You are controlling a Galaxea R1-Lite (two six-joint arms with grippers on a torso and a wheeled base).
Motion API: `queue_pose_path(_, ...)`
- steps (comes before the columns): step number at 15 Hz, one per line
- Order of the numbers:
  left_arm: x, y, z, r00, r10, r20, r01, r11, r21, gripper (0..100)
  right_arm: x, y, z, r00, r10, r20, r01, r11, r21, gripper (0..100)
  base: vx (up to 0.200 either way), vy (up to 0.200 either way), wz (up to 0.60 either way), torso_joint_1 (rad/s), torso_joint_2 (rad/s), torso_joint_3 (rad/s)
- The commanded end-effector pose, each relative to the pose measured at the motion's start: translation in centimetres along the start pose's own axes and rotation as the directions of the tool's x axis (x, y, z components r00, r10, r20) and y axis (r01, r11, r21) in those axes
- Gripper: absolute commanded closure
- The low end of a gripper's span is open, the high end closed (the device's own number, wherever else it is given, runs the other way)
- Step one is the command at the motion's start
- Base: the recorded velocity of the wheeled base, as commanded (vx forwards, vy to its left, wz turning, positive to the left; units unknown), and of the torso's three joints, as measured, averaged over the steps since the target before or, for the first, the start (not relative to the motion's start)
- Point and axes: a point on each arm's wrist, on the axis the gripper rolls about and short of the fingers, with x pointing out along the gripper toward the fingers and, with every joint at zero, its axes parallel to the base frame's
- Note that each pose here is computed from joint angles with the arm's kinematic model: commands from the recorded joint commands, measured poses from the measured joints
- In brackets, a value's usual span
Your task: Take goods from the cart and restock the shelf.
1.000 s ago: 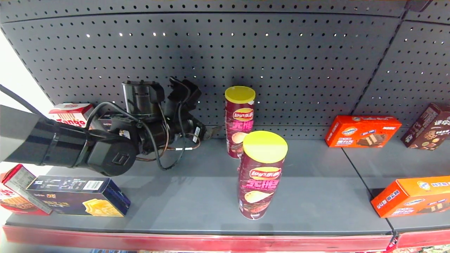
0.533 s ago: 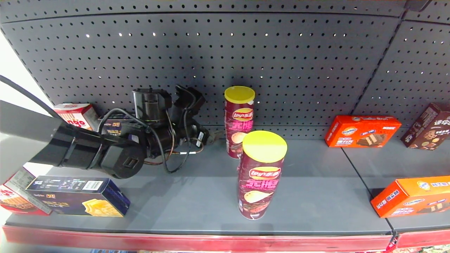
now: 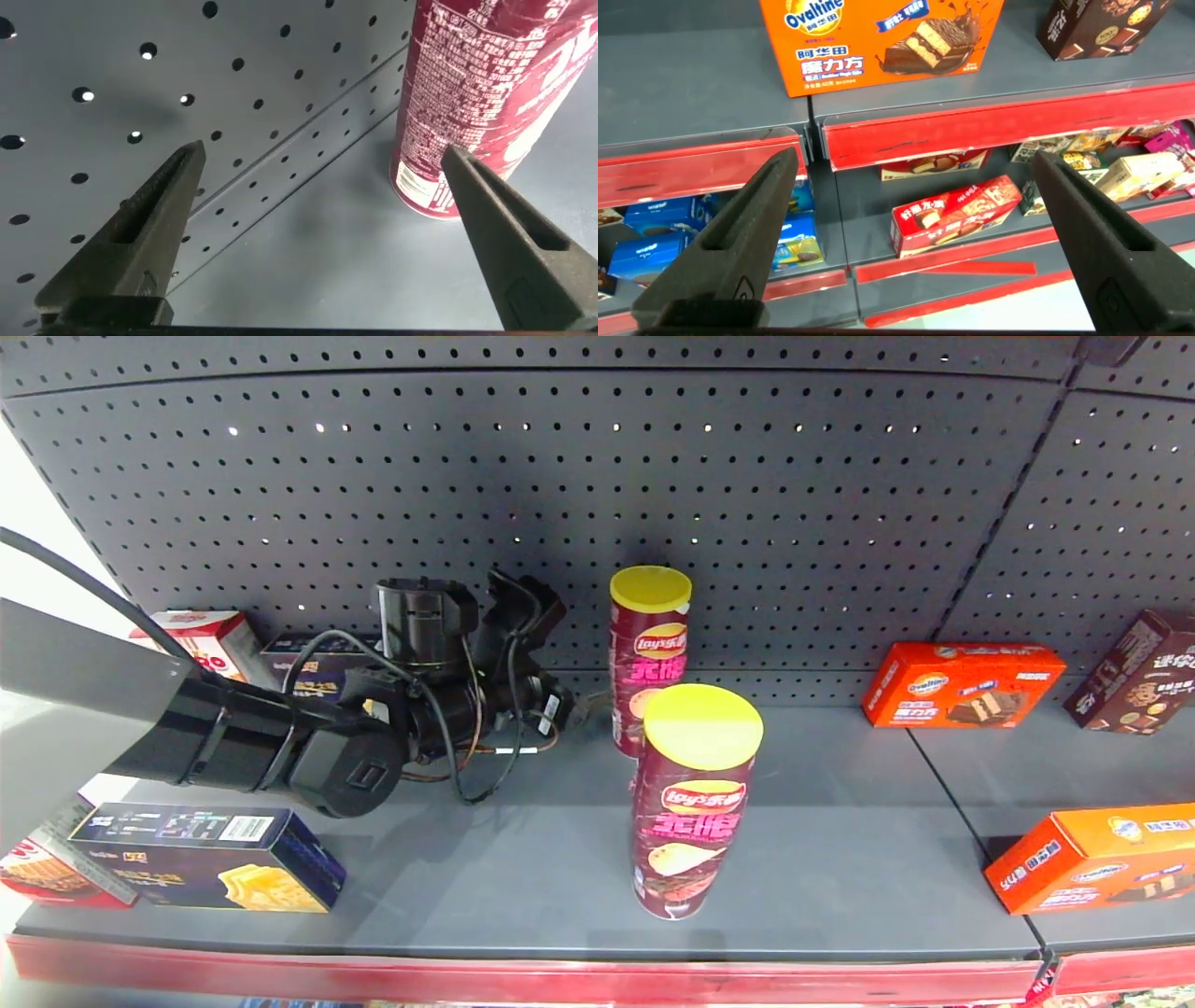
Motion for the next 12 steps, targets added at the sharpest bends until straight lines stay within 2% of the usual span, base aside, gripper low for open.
queue_pose_path(1, 0.11, -0.10, -0.10, 1.000, -0.003, -0.002, 0.003, 1.000, -0.001, 0, 0.00, 0.00, 0.00, 1.000, 0.001, 0.000, -0.001, 1.000, -0.001, 0, 0.000, 0.000, 0.00, 0.000, 0.00, 0.000)
queue_pose_path(7, 0.47, -0.05, -0.15, 1.000, -0.002, 0.000, 0.002, 1.000, 0.000, 0, 0.00, 0.00, 0.00, 1.000, 0.001, 0.000, -0.001, 1.000, -0.001, 0, 0.000, 0.000, 0.00, 0.000, 0.00, 0.000)
queue_pose_path(12, 0.12, 0.25, -0.59, 1.000, 0.023, -0.020, -0.023, 1.000, -0.004, 0, 0.00, 0.00, 0.00, 1.000, 0.001, 0.000, -0.001, 1.000, -0.001, 0, 0.000, 0.000, 0.00, 0.000, 0.00, 0.000)
